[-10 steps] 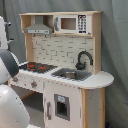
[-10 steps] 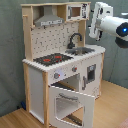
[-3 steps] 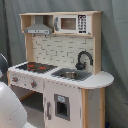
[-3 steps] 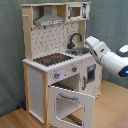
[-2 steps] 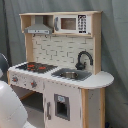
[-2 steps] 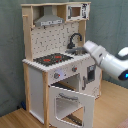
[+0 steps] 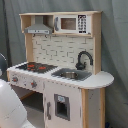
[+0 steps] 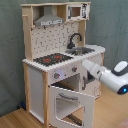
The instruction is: Play with the kitchen
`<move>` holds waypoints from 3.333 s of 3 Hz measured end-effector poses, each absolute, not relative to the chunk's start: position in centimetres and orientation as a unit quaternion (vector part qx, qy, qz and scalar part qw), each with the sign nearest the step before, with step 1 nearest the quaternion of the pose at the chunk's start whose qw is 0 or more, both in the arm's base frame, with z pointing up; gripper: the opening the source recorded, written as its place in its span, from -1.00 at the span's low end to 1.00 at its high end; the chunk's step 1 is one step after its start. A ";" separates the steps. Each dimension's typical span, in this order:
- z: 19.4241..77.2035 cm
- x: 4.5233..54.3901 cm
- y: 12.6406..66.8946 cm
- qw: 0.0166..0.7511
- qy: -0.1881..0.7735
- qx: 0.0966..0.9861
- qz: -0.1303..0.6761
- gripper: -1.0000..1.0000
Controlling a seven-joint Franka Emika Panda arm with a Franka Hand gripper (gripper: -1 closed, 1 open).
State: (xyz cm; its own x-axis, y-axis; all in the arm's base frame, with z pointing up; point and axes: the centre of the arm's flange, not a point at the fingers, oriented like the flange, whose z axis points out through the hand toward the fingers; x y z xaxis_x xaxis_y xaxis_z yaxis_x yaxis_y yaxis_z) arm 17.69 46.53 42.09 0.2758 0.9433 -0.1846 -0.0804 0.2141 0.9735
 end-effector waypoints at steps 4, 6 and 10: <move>37.3 25.1 43.6 0.680 0.543 0.409 0.277 1.00; 33.2 26.9 39.8 0.679 0.606 0.362 0.200 1.00; 34.1 30.8 37.1 0.667 0.657 0.273 0.221 1.00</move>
State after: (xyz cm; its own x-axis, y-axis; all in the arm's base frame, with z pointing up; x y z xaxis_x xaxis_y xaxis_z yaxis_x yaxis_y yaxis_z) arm 30.77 37.07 34.07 0.0406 0.6536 -0.7557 0.0645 0.7530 0.6548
